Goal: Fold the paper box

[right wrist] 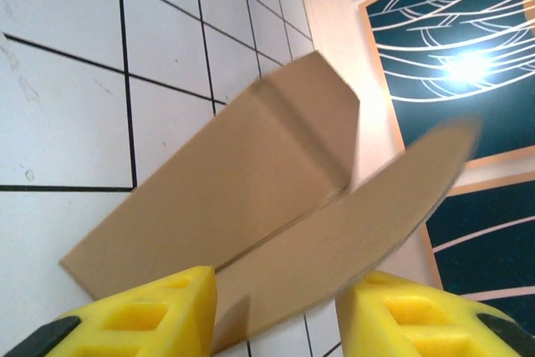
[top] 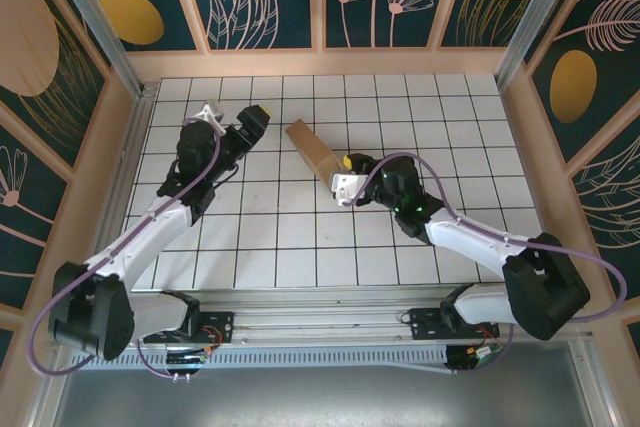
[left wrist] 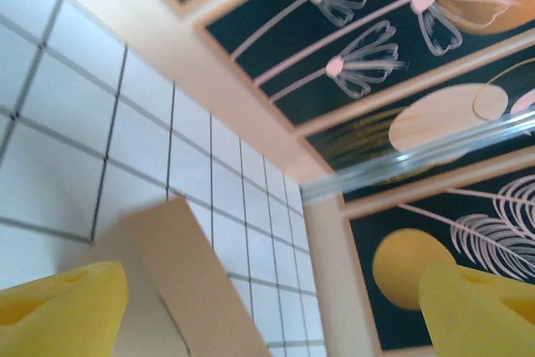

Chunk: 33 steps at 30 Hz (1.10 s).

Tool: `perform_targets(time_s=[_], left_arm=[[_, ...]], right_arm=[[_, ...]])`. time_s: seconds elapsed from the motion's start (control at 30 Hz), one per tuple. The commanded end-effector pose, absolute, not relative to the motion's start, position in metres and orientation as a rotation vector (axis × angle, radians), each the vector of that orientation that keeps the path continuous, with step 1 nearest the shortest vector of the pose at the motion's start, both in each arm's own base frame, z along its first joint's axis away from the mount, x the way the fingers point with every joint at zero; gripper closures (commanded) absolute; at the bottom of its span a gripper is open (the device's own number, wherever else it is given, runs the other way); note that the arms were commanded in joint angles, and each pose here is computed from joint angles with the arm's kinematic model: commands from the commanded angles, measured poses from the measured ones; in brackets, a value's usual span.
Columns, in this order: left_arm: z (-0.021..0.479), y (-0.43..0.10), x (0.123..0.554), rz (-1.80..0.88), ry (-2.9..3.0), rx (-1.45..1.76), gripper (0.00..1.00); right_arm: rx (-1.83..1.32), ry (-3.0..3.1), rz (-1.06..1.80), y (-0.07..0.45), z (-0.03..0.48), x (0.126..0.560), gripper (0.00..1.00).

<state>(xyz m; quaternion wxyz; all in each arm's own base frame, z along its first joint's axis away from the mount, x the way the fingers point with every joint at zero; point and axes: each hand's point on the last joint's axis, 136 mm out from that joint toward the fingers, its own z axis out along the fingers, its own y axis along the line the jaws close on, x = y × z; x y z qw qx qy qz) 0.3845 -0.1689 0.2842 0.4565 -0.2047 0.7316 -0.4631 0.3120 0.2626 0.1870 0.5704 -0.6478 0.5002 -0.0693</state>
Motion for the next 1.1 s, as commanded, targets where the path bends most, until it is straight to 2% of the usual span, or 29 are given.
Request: perform_targets(time_s=[0.0,0.13,0.2,0.23,0.37,0.43,0.53,0.8,0.97,1.07], left_arm=[[0.242,-0.145,0.382,-0.878,1.95,-0.539,0.1],[0.219,-0.145,0.383,-0.788,2.057,-0.502,0.09],[0.21,-0.152,0.384,-0.784,2.103,-0.432,0.08],[0.208,-0.16,0.384,-0.806,2.121,-0.371,0.08],[0.186,-0.18,0.387,-0.888,2.185,-0.285,0.07],[0.18,-0.19,0.387,-0.944,2.203,-0.261,0.07],[0.177,-0.193,0.389,-0.964,2.205,-0.256,0.07],[0.163,-0.197,0.382,-0.99,2.23,-0.237,0.07],[0.137,-0.194,0.383,-0.942,2.313,-0.282,0.09],[0.136,-0.196,0.386,-0.967,2.312,-0.304,0.1]], right_arm=[[-1.559,1.234,-0.05,0.262,0.186,0.303,0.58],[-1.544,1.335,0.054,0.263,0.185,0.312,0.6],[-1.424,1.411,0.108,0.259,0.189,0.326,0.47],[-1.379,1.433,0.151,0.261,0.192,0.327,0.44],[-1.264,1.484,0.246,0.242,0.185,0.33,0.43],[-1.244,1.472,0.251,0.229,0.176,0.331,0.47],[-1.302,1.42,0.205,0.226,0.166,0.333,0.5],[-1.462,1.248,0.021,0.221,0.157,0.366,0.46],[-1.527,1.145,0.046,0.231,0.152,0.367,0.53],[-1.531,1.108,0.053,0.236,0.148,0.368,0.68]])
